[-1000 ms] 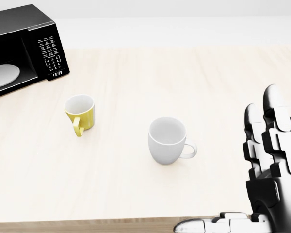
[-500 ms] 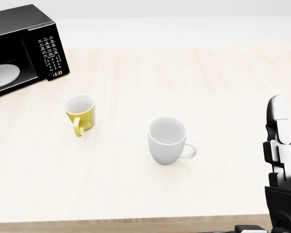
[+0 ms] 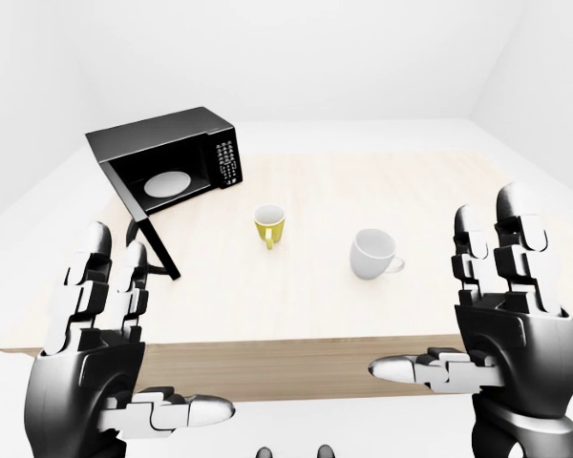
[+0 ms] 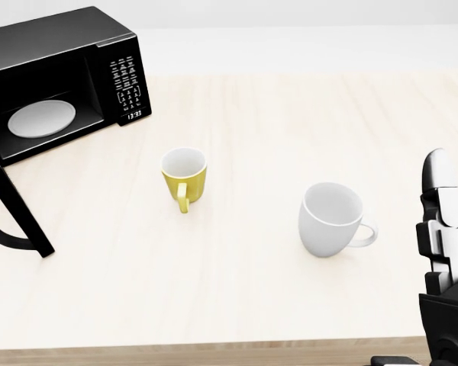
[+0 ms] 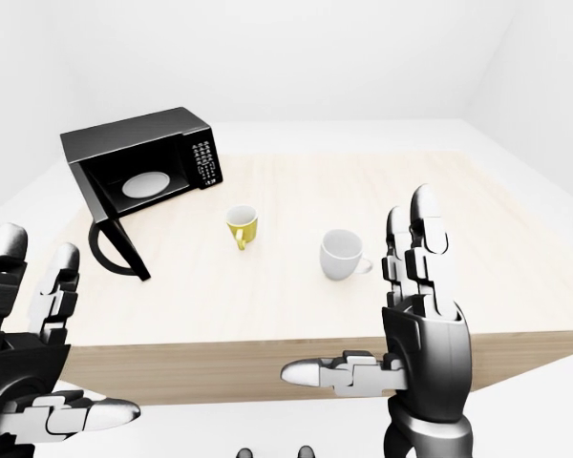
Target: Close the microwave.
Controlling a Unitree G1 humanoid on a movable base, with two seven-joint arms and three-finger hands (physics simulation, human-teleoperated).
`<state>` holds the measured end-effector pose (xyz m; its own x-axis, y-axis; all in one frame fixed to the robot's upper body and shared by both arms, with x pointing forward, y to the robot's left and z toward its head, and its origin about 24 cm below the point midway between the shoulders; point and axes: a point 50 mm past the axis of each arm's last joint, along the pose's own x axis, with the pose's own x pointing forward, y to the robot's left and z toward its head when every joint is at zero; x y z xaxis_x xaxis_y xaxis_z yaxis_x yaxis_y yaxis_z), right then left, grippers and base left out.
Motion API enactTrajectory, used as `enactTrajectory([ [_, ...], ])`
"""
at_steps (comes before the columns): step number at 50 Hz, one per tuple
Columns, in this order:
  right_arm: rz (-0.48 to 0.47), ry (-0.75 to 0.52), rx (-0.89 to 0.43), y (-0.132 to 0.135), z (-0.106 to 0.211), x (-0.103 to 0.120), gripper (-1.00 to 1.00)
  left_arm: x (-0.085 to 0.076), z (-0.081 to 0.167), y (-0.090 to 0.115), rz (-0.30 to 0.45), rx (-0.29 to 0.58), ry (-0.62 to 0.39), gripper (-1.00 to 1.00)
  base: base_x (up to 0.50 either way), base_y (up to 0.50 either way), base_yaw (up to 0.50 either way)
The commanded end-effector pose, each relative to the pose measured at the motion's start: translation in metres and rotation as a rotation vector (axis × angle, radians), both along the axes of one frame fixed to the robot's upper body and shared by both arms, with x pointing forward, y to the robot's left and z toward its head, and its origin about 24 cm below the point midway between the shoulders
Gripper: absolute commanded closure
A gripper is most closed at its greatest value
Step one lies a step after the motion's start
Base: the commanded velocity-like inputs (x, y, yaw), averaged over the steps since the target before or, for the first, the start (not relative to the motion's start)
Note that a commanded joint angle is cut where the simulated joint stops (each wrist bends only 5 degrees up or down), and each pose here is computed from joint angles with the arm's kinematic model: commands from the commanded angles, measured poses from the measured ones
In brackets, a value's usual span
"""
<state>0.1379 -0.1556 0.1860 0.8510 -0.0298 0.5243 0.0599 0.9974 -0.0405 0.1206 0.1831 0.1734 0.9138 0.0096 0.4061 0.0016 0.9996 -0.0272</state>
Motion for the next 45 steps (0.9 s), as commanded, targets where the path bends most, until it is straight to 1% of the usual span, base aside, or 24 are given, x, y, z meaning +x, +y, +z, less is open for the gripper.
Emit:
enactTrajectory([
  [1, 0.000, 0.004, -0.002, 0.0004, -0.0007, 0.0006, -1.00, -0.0004, 0.0003, 0.0003, 0.000, 0.003, 0.001, -1.00, 0.00, 0.50, 0.00],
  [45, 0.010, 0.029, -0.007, 0.0034, -0.0053, 0.0023, -1.00, 0.0018, -0.0004, 0.0006, 0.002, 0.004, 0.011, -1.00, 0.00, 0.50, 0.00],
])
